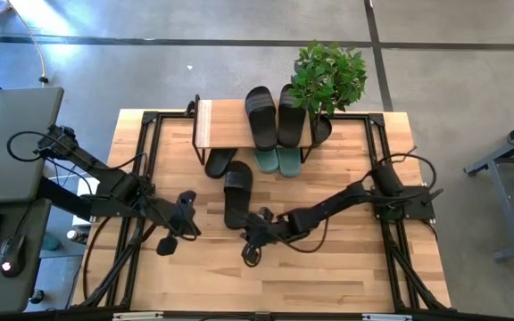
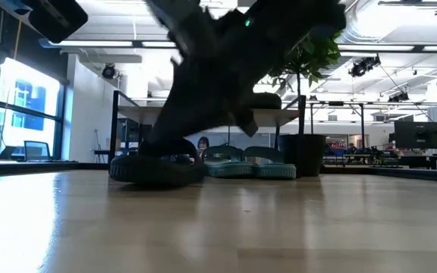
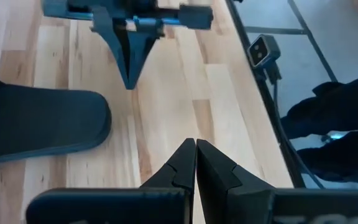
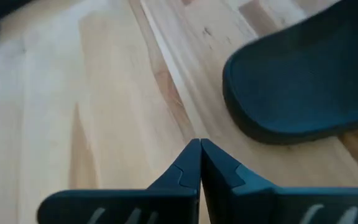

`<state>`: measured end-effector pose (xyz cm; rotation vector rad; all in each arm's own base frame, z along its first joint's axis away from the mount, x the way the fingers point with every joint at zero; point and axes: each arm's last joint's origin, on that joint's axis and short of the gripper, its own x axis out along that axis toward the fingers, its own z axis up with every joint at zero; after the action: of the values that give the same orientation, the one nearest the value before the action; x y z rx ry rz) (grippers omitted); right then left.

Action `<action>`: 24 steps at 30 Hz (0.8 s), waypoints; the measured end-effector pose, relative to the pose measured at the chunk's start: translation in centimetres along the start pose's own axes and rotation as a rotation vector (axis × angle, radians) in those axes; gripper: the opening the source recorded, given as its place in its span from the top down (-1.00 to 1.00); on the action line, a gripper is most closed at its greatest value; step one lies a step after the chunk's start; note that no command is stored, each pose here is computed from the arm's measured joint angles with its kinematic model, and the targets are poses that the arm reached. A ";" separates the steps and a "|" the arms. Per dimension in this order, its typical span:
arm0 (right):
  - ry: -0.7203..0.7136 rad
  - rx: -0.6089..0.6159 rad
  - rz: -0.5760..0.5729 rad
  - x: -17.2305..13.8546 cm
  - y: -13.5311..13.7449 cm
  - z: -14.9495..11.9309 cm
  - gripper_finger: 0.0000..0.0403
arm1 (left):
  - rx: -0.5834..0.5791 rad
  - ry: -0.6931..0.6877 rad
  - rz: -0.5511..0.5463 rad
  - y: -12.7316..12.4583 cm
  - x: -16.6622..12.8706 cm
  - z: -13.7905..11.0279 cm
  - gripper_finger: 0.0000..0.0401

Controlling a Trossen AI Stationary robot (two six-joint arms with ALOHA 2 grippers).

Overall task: Pick and place slides into the shelf
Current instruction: Put the black slipper under the shelf

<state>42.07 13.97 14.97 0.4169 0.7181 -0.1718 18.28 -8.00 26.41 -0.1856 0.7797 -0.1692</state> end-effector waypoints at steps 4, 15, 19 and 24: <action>0.003 0.008 -0.007 1.2 0.0 0.4 1.00 | -0.001 -0.002 0.001 0.0 0.0 0.0 0.99; 0.006 0.082 -0.086 4.2 -0.9 0.8 1.00 | 0.002 -0.002 0.006 0.0 0.1 0.0 0.99; -0.006 0.105 -0.115 4.3 -1.7 1.3 1.00 | 0.002 -0.002 0.007 0.0 0.1 0.0 0.99; 0.000 0.120 -0.162 4.7 -3.6 2.3 1.00 | 0.003 -0.002 0.009 0.0 0.1 0.0 0.99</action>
<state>45.89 9.68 12.25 0.4728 0.7446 -0.3692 18.34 -8.00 26.38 -0.1794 0.7778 -0.1620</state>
